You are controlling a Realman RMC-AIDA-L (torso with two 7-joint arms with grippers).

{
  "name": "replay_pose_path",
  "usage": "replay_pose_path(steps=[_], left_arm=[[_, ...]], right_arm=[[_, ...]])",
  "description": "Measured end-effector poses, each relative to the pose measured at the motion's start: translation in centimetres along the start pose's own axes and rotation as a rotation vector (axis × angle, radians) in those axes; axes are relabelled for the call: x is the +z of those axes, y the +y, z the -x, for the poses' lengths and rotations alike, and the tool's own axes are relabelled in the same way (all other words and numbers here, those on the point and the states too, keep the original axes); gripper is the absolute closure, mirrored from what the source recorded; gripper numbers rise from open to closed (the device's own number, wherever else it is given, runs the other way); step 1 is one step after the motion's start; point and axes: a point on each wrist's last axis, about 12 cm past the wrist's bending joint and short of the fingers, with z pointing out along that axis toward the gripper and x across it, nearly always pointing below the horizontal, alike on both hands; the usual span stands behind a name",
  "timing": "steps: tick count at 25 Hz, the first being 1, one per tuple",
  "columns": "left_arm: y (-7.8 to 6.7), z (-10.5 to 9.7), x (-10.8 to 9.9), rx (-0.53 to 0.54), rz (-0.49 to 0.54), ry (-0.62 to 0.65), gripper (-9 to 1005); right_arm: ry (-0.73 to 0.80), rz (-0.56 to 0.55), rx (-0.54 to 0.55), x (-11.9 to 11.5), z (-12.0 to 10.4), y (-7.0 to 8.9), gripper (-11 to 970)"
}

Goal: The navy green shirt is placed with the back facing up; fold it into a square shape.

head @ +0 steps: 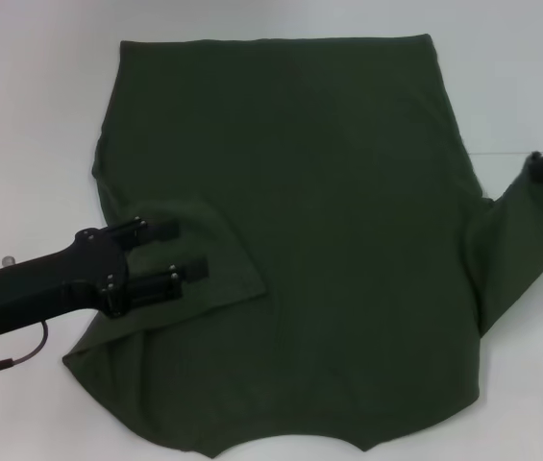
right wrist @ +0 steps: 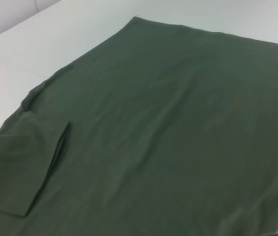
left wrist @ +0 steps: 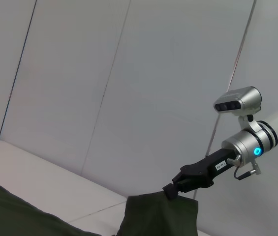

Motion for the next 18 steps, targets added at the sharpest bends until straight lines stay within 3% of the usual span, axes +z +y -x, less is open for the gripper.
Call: replay_pose_path(steps=[12,18], left_arm=[[0.1,0.2,-0.2,-0.008,0.006,0.001,180],[0.1,0.2,-0.2,-0.019,0.008,-0.002,180]], right_arm=[[-0.045,-0.055,-0.039,-2.1,1.0,-0.8,945],[-0.023,-0.003,-0.09,-0.6,2.4,0.6,936]])
